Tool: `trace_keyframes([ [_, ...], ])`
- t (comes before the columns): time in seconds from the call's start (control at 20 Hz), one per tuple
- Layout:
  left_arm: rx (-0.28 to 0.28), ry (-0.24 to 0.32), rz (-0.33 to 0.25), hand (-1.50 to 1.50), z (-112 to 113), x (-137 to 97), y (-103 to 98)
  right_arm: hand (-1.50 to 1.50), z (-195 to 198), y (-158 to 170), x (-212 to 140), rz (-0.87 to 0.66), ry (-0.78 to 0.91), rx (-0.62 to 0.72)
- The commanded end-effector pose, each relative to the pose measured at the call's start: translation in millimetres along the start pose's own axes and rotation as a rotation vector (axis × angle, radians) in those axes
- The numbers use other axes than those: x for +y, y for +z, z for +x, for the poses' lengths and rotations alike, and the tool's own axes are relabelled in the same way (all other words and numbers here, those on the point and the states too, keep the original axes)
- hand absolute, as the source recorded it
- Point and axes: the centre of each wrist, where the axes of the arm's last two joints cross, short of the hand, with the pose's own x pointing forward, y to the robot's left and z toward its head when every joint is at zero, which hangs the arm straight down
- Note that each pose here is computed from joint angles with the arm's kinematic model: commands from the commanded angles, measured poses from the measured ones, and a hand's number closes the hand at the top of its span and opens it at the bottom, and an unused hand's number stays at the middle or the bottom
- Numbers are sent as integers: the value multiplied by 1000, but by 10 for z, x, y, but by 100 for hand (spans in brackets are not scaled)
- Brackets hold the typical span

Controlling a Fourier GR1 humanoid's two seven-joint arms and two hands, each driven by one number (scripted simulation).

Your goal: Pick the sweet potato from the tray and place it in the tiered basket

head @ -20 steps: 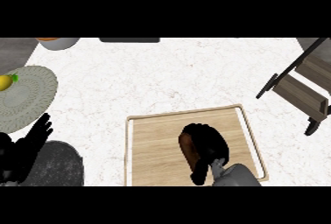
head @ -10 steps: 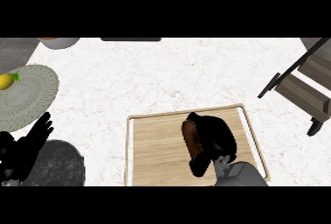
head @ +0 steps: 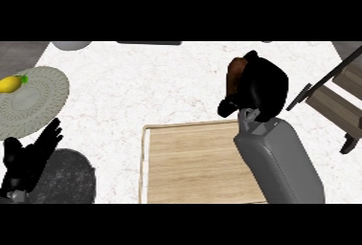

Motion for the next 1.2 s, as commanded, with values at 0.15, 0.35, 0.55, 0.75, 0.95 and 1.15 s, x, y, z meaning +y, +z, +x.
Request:
trace_keyframes([
  [0.15, -2, 5, -28, 0, 21, -42, -44, 150, 747, -85, -835, -350, -33, 292],
  [0.35, -20, 0, -17, 0, 90, -35, -63, 150, 1083, -36, -1150, -435, -46, 327],
  [0.55, -23, 4, -2, 0, 50, 30, -98, 150, 1216, -283, -1498, -482, -115, 337],
  [0.75, -9, 7, -21, 0, -29, 0, -52, 150, 1192, -534, -1766, -534, -130, 344],
  [0.95, -9, 20, -11, 0, -96, -10, -7, 150, 952, -926, -2028, -531, -99, 339],
  [1.15, 2, 27, 4, 0, -71, 51, -81, 150, 610, -1277, -2205, -578, -86, 329],
])
